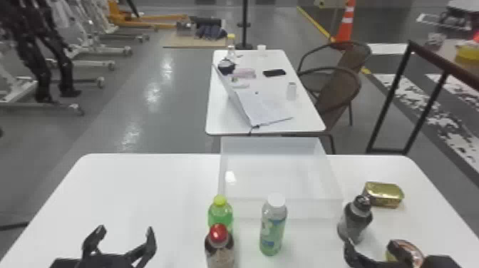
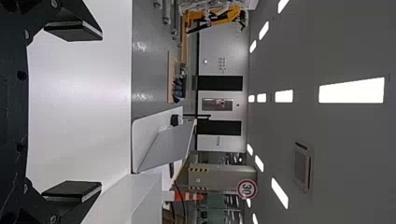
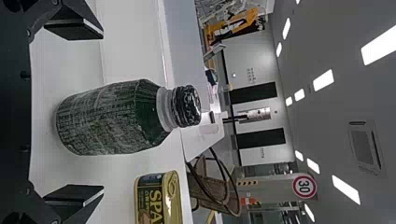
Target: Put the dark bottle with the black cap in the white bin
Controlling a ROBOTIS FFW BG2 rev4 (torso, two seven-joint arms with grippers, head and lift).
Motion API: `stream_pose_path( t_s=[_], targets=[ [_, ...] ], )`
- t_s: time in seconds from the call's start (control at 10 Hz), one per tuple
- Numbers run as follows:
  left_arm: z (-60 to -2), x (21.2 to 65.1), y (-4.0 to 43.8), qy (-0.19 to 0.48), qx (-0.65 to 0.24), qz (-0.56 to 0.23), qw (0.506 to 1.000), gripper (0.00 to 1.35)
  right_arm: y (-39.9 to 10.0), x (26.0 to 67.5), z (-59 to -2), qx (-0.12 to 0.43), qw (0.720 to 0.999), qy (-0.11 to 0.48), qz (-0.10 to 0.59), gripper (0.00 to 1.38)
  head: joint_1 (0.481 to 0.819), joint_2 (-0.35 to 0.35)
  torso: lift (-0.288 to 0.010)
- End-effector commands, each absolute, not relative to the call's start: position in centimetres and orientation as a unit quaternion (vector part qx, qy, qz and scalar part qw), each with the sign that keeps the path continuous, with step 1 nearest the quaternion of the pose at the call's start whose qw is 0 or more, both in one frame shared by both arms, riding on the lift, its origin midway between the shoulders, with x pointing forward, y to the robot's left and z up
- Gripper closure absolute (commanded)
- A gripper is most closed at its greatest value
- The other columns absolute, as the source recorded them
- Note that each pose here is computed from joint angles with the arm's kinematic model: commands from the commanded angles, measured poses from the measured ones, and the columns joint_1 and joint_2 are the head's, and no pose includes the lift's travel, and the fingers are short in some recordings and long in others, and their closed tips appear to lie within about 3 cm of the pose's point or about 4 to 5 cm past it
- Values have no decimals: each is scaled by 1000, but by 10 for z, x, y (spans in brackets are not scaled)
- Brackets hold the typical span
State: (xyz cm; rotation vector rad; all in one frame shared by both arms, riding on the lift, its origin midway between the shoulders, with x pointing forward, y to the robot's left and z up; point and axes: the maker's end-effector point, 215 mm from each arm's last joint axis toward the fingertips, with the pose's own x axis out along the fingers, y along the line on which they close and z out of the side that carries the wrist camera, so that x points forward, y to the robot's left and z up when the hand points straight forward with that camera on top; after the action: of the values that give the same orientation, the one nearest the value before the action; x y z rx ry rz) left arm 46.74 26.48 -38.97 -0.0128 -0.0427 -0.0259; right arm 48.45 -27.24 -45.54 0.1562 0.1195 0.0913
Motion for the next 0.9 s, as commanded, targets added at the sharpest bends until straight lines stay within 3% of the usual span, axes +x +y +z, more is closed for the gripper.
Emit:
stream_pose_path(
  t_s=[0.0,0.8],
  targets=[
    [-390,467,264,-21,-9,-12,1000,167,-275,487,-459,78,994,62,43,128,549,0,-100],
    [-391,467,266,-22,-13,-10,1000,167,-278,514,-452,72,995,55,51,128,549,0,-100]
  ],
)
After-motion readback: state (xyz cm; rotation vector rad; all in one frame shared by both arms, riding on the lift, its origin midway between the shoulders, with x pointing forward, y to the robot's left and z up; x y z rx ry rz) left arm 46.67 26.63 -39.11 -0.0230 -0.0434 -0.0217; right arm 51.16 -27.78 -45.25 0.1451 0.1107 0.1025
